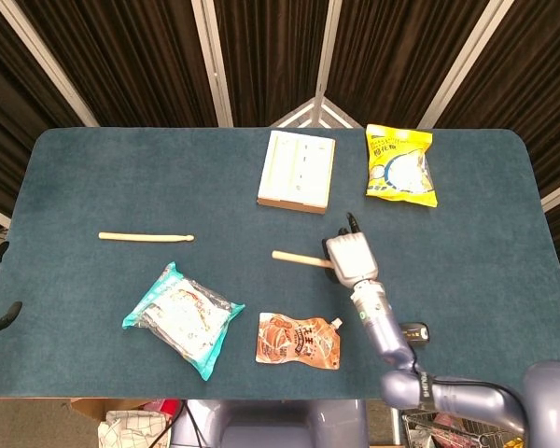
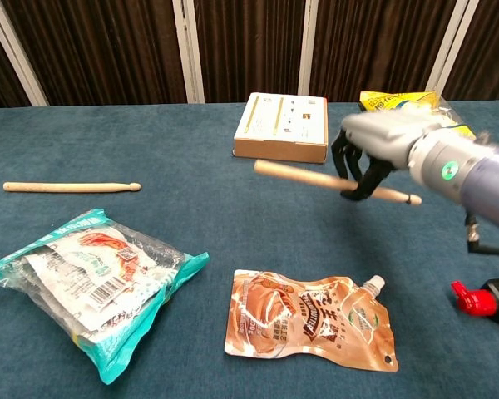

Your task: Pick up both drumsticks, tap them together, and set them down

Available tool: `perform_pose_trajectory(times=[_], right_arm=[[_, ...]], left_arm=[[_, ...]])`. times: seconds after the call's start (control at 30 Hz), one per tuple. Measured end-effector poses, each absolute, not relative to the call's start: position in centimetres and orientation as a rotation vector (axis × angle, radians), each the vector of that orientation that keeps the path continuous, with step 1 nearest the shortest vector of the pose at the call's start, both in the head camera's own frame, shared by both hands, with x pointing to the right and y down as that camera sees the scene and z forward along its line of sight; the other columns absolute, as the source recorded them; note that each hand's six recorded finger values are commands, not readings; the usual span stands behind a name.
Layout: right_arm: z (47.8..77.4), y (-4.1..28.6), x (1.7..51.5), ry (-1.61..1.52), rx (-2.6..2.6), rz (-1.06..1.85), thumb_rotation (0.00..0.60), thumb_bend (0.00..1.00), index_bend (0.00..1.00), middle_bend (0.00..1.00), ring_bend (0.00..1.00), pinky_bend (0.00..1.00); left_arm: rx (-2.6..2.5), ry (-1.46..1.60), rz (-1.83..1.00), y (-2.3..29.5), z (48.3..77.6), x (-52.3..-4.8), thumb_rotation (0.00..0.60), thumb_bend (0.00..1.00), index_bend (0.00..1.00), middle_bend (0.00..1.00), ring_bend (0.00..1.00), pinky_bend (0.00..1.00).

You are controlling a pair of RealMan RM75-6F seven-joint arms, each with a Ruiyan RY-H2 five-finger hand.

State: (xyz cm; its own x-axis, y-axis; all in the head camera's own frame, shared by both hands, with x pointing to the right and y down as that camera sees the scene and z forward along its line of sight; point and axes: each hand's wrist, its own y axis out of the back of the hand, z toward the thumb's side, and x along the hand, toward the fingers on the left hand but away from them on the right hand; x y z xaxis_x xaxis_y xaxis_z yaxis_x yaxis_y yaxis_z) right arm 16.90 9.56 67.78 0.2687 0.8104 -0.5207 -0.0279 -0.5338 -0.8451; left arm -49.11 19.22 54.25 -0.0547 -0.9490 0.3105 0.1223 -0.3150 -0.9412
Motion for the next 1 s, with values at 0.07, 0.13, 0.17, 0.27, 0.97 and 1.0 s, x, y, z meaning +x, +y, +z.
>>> perform_pose_trajectory(times=[0.07, 0.13, 0.17, 0.27, 0.97, 1.0], right_arm=[[66.1, 8.5, 17.5, -0.764, -1.77, 1.32, 0.6, 0.4, 0.68, 0.62, 0.33, 0.0], [64.5, 7.5, 18.0, -0.817, -1.773, 1.279, 0.6, 0.4, 0.68, 0.62, 0.33, 0.0], [63.8, 7.1, 18.2, -0.838, -1.773, 1.264, 0.6, 0.4, 0.68, 0.62, 0.33, 0.0], [62.0, 6.2, 19.1, -0.898, -1.778, 1.223, 0.6, 0.4, 0.69, 0.62, 0.33, 0.0], [56.8, 2.3, 21.7, -1.11, -1.831, 1.128, 0.6, 0.4, 0.69, 0.62, 0.33, 0.0], [56.7, 2.2, 21.7, -1.111, -1.827, 1.128, 0.6, 0.4, 0.69, 0.62, 0.33, 0.0]], left_arm=[[-1.339, 0.951, -1.544, 18.5, 54.6, -49.3, 0.6, 0.34, 0.07, 0.04, 0.0, 0.01], [-1.37, 0.932, -1.56, 17.5, 55.2, -49.2, 0.6, 0.34, 0.07, 0.05, 0.0, 0.01], [-1.385, 0.923, -1.566, 17.1, 55.4, -49.2, 0.6, 0.34, 0.08, 0.05, 0.0, 0.01], [-1.437, 0.891, -1.59, 15.4, 56.5, -49.0, 0.6, 0.35, 0.11, 0.09, 0.0, 0.01], [-1.548, 0.833, -1.616, 5.9, 66.5, -45.5, 0.6, 0.36, 0.26, 0.25, 0.0, 0.0], [-1.56, 0.839, -1.617, 5.7, 67.2, -45.1, 0.6, 0.36, 0.26, 0.26, 0.0, 0.0]])
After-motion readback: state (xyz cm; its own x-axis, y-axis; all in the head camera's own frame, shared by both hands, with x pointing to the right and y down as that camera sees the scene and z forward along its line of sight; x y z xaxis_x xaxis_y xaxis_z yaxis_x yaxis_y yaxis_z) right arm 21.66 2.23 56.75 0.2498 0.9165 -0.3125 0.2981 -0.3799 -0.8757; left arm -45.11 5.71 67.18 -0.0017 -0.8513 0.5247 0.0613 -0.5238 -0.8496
